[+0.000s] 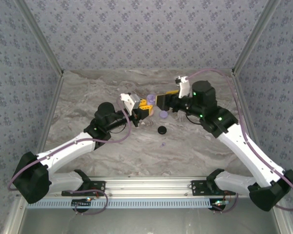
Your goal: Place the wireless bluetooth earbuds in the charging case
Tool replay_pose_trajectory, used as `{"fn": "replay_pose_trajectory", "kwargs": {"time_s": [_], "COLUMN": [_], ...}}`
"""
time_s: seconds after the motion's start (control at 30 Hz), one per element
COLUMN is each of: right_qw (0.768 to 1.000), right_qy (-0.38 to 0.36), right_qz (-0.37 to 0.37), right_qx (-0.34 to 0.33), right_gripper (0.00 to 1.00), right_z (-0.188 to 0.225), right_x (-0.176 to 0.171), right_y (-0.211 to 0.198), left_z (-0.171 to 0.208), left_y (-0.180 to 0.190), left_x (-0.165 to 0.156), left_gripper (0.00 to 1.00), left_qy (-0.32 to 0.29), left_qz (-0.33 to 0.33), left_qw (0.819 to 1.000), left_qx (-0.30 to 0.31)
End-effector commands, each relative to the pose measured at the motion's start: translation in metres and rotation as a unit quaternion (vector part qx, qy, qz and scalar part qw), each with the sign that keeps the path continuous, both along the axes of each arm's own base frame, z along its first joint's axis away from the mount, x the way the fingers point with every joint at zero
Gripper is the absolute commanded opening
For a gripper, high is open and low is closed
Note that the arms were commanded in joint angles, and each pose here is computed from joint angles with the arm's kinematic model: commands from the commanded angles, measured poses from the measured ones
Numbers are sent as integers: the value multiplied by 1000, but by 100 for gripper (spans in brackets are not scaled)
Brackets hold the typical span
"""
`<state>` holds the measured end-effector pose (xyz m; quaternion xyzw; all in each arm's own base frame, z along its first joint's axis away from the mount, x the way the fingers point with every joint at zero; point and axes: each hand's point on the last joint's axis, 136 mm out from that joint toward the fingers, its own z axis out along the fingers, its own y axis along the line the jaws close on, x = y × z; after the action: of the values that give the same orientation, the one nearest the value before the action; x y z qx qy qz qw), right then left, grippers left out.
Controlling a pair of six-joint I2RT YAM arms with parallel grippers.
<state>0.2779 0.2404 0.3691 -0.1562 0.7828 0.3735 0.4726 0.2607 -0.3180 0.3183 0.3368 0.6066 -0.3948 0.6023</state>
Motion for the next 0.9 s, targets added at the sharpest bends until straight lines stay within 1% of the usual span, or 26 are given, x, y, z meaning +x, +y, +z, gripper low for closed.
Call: {"fn": "replay_pose_trajectory", "kwargs": {"time_s": [0.0,0.03,0.13,0.23,0.27,0.33,0.47,0.5,0.67,0.77,0.87], "right_qw": [1000,1000,995,978,972,960,933,929,900,893,886], "right_qy": [-20,4,58,126,152,196,281,292,331,338,344], "right_qz": [0,-10,-59,-98,-102,-105,-97,-91,-78,-70,-70], "right_qx": [16,-3,-64,-131,-150,-169,-202,-208,-272,-288,-302], "right_gripper": [74,74,74,71,69,65,59,58,57,57,55], "right_z": [14,-9,-49,-102,-122,-157,-228,-241,-290,-306,-318], "right_x": [-6,-4,4,2,-1,-6,-22,-24,-40,-41,-41], "right_y": [-11,-15,-36,-56,-60,-62,-55,-50,-36,-26,-22], "left_z": [24,23,27,26,26,25,23,23,25,23,23], "left_y": [6,7,16,30,34,42,50,50,50,49,50], "left_x": [-1,0,4,9,10,11,10,10,11,11,10], "left_gripper": [2,2,2,2,2,2,2,2,2,2,2], "left_qy": [-31,-29,-32,-34,-34,-36,-38,-38,-40,-37,-37], "left_qz": [14,19,46,85,98,116,132,134,135,133,132], "left_qw": [999,999,998,995,994,992,990,990,990,990,991], "left_qx": [-29,-30,-34,-27,-25,-18,-8,-8,-8,-7,-8]}}
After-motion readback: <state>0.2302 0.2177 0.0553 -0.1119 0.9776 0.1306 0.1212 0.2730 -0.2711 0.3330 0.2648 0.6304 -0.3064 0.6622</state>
